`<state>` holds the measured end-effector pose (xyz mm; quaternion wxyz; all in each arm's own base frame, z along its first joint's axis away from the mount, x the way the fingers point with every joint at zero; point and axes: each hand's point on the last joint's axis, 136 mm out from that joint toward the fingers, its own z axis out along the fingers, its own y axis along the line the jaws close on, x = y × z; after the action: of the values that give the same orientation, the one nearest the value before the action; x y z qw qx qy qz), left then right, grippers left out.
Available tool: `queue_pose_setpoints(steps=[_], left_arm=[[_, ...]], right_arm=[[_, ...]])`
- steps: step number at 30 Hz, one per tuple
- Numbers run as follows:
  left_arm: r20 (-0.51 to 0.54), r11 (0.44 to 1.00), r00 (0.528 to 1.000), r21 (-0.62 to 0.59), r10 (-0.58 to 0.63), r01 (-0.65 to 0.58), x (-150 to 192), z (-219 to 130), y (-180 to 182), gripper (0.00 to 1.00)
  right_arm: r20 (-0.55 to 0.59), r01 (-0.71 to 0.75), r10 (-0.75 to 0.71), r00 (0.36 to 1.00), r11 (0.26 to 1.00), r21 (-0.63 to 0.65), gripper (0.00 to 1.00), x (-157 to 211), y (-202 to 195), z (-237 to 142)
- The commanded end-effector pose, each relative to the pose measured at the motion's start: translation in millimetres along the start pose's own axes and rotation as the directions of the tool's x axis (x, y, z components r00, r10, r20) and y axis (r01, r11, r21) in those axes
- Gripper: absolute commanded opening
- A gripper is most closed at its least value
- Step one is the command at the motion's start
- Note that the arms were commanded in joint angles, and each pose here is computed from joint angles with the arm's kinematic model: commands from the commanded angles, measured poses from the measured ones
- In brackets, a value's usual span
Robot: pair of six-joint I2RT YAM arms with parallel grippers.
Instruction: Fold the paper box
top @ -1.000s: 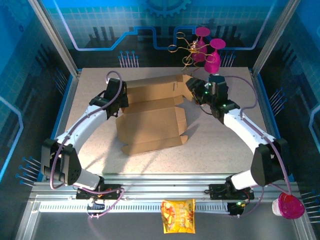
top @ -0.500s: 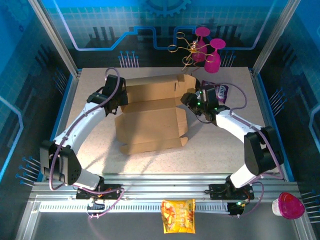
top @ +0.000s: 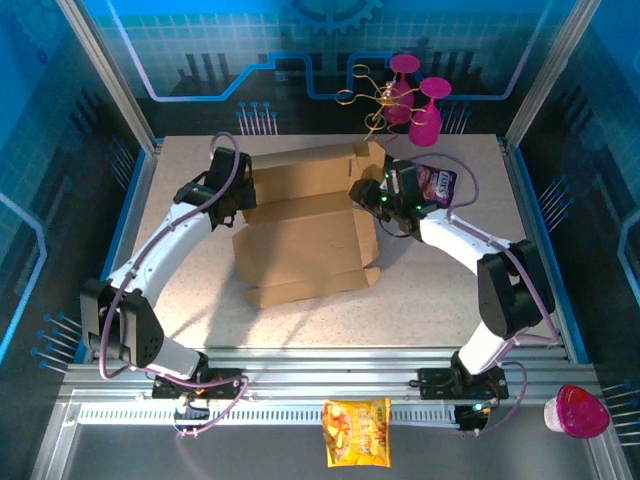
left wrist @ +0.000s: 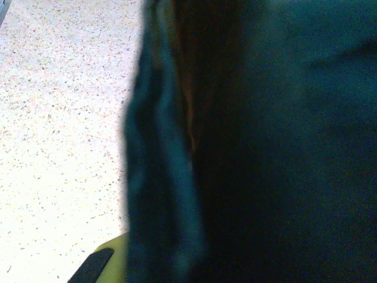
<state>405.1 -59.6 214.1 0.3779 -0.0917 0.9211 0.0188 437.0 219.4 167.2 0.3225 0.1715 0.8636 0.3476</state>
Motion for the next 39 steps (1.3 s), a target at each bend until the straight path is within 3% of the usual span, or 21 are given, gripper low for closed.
queue_pose_setpoints(steps=[1, 11, 17, 28, 33, 39], left_arm=[[0.006, 0.999, 1.0, 0.028, -0.02, 0.02, -10, -5, -5, 0.0], [0.004, 0.997, 0.998, 0.053, -0.055, 0.055, -13, -5, -7, 0.0], [0.001, 0.996, 0.998, 0.059, -0.063, 0.063, -13, -5, -7, 0.0], [0.001, 0.996, 0.998, 0.061, -0.067, 0.067, -15, -5, -6, 0.0], [0.003, 0.996, 0.998, 0.058, -0.067, 0.067, -17, -6, 1, 0.0], [0.01, 0.998, 0.999, 0.048, -0.034, 0.033, -22, -8, 10, 0.0]], right_arm=[[-0.02, 0.041, -0.041, 0.999, 0.999, -0.025, 0.46, 5, 17, 1], [-0.079, 0.05, -0.052, 0.995, 0.998, -0.032, 0.46, 22, 19, 18], [-0.119, 0.057, -0.06, 0.991, 0.998, -0.031, 0.38, 34, 21, 29], [-0.139, 0.11, -0.109, 0.984, 0.994, -0.003, 0.44, 44, 26, 31], [-0.081, 0.13, -0.135, 0.988, 0.99, -0.055, 0.52, 22, 43, 6], [0.027, 0.208, -0.207, 0.978, 0.955, -0.213, 0.6, -19, 78, -55]])
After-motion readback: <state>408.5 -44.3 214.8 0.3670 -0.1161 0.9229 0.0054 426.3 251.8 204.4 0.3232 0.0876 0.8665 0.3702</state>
